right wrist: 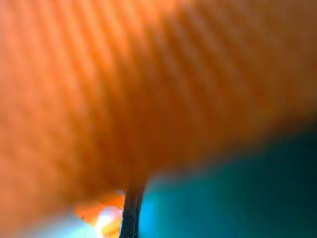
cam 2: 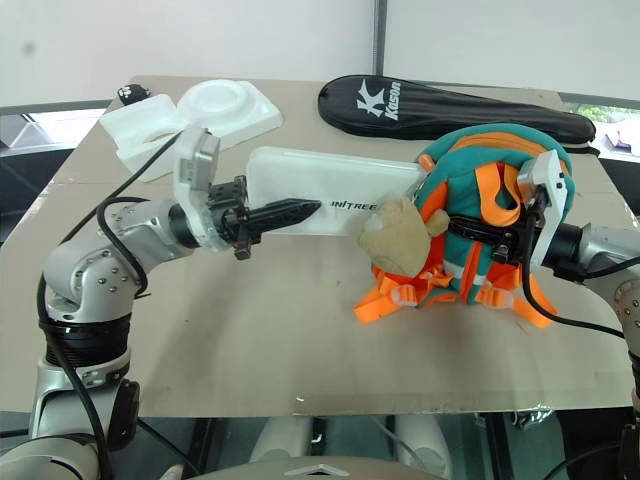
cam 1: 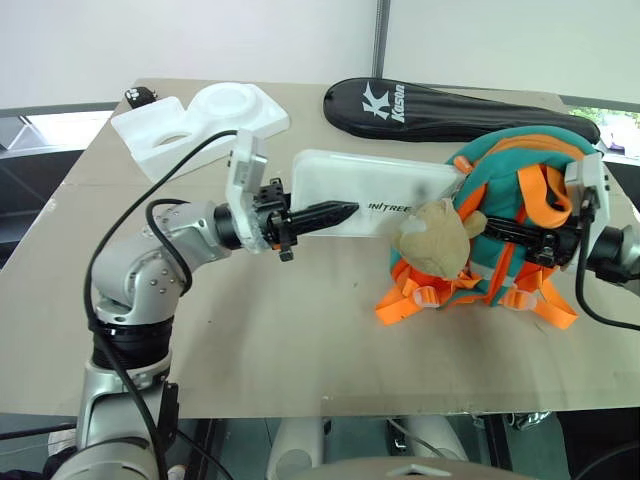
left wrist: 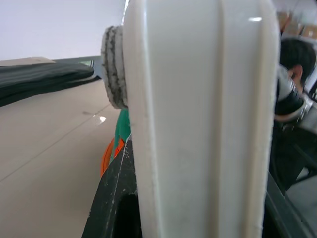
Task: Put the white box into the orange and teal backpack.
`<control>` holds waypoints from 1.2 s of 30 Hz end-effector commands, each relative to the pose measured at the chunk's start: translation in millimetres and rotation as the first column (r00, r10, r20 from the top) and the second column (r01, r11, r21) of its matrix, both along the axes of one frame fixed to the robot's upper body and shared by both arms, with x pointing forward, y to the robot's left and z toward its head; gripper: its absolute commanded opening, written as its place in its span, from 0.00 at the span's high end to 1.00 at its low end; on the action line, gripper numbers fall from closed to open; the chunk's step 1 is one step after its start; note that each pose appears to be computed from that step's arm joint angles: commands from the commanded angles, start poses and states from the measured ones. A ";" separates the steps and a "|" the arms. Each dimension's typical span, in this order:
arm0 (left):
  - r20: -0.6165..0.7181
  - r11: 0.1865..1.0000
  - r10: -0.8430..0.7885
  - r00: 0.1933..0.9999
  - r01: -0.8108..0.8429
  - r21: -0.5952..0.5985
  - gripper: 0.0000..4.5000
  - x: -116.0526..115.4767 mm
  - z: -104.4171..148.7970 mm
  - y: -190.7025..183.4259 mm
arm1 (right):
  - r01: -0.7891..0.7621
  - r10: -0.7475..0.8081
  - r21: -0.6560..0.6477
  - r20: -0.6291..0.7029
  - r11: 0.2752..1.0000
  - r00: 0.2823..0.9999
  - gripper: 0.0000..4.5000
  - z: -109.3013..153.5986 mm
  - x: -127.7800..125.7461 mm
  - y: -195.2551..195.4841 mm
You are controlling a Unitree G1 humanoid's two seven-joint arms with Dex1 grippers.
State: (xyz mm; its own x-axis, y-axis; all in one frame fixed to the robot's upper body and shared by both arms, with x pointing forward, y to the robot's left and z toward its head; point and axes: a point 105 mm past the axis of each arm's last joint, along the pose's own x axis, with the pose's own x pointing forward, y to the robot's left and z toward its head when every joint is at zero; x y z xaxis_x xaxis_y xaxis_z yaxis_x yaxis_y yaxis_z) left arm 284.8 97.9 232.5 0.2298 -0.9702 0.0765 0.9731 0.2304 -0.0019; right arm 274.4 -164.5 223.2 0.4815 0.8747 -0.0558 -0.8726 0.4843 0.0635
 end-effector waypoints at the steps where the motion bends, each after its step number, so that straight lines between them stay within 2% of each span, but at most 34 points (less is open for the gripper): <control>1: 0.116 0.995 -0.091 0.989 0.087 0.040 0.75 -11.7 -3.2 -23.6 | -0.126 0.114 0.093 0.124 0.988 0.986 0.98 44.1 -19.6 13.8; 5: 0.261 0.991 -0.095 0.961 0.068 0.111 0.75 -3.8 -10.5 -31.1 | -0.199 0.186 0.082 0.145 0.976 0.972 0.98 53.0 -26.9 26.7; 11: 0.325 0.968 -0.201 0.924 0.135 0.213 0.75 -5.6 -29.5 -38.3 | -0.235 0.221 0.039 0.223 0.971 0.949 0.98 61.5 -23.5 45.7; 14: 0.312 0.957 -0.217 0.925 0.139 0.255 0.75 -1.2 -41.9 -50.2 | -0.270 0.259 0.012 0.245 0.963 0.934 0.98 60.6 -25.0 57.4; 17: 0.207 0.959 -0.158 0.966 0.100 0.266 0.75 11.5 -51.0 -77.1 | -0.349 0.325 0.040 0.279 0.936 0.903 0.98 67.3 -34.4 78.6; 21: 0.174 0.963 -0.099 0.980 0.050 0.266 0.75 21.8 -47.1 -98.0 | -0.393 0.352 0.081 0.308 0.916 0.884 0.98 78.1 -40.7 86.6; 24: 0.139 0.953 -0.094 0.986 0.048 0.299 0.75 25.7 -46.8 -112.6 | -0.380 0.336 0.089 0.317 0.921 0.887 0.98 79.9 -38.8 84.8; 28: 0.118 0.949 -0.041 0.992 0.001 0.314 0.75 38.0 -46.5 -117.7 | -0.286 0.250 0.079 0.302 0.955 0.920 0.98 70.8 -25.9 77.7; 29: 0.104 0.954 -0.045 0.994 0.012 0.300 0.54 36.7 -42.9 -113.4 | -0.247 0.214 0.080 0.295 0.966 0.931 1.00 68.1 -20.5 75.3; 30: 0.092 0.968 -0.040 0.995 0.015 0.251 0.46 35.1 -33.1 -104.7 | -0.210 0.180 0.079 0.286 0.975 0.941 1.00 63.8 -14.6 71.1; 32: 0.061 0.988 -0.043 0.997 0.033 0.153 0.25 29.1 -15.6 -86.1 | -0.164 0.138 0.075 0.271 0.984 0.953 1.00 56.6 -7.6 64.0; 35: -0.037 0.998 -0.026 0.999 0.028 0.062 0.01 23.6 -0.5 -47.0 | -0.106 0.086 0.064 0.252 0.992 0.964 1.00 46.5 1.6 55.1; 36: -0.072 0.999 -0.017 0.997 0.019 0.031 0.01 21.8 5.1 -32.4 | -0.087 0.070 0.061 0.247 0.994 0.966 1.00 43.6 4.8 53.1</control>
